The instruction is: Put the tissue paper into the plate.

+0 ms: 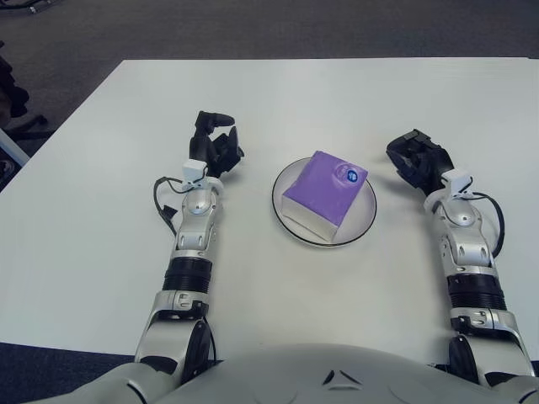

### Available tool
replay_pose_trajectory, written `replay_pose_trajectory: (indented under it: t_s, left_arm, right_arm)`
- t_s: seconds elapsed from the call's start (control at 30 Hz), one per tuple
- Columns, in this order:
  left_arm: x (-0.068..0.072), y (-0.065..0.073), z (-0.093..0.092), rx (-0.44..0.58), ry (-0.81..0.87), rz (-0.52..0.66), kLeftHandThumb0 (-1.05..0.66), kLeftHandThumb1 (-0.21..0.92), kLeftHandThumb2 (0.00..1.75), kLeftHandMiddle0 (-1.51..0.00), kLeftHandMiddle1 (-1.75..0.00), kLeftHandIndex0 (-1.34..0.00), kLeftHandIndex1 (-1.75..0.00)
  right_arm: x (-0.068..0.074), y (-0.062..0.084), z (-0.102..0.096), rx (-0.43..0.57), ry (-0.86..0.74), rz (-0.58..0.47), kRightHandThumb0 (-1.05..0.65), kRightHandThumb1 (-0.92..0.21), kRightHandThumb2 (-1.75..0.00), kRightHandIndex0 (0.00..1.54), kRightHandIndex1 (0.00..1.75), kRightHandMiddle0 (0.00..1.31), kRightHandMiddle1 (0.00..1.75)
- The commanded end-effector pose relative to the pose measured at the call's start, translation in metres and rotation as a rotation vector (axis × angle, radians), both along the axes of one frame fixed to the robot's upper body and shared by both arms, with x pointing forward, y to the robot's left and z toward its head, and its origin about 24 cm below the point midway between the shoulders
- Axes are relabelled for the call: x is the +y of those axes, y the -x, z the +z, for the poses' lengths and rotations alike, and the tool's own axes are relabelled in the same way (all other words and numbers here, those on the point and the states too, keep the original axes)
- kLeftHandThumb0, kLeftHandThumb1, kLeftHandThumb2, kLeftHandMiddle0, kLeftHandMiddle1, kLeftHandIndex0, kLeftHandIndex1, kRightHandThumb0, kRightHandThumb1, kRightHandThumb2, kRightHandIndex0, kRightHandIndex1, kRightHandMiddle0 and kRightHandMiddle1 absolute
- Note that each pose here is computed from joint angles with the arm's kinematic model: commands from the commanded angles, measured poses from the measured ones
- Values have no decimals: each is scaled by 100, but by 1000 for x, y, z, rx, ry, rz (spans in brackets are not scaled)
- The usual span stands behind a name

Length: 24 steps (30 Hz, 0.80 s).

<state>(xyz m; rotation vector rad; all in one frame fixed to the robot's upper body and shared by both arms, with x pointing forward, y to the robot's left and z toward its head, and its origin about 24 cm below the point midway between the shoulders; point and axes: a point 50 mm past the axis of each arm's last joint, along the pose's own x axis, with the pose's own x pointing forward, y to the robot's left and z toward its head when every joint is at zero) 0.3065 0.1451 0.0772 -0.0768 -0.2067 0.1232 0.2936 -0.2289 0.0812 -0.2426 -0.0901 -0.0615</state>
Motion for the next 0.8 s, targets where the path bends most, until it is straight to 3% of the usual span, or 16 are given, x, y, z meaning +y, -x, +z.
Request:
replay_pose_trajectory:
  t_s: [0.0, 0.37, 0.77]
  left_arm:
    - [8, 36, -65, 234, 12, 26, -37, 76, 73, -87, -175, -30, -175]
    - [8, 37, -65, 233, 9, 26, -37, 75, 74, -87, -175, -30, -175]
    - [9, 37, -65, 234, 7, 27, -37, 75, 74, -87, -175, -31, -175]
  right_arm:
    - [7, 16, -38, 134, -17, -36, 0, -69, -63, 50, 135, 48, 153]
    - [8, 18, -56, 178, -15, -52, 0, -60, -84, 47, 149, 43, 161]
    - [9, 18, -60, 161, -45, -51, 0, -52, -100, 50, 163, 36, 163]
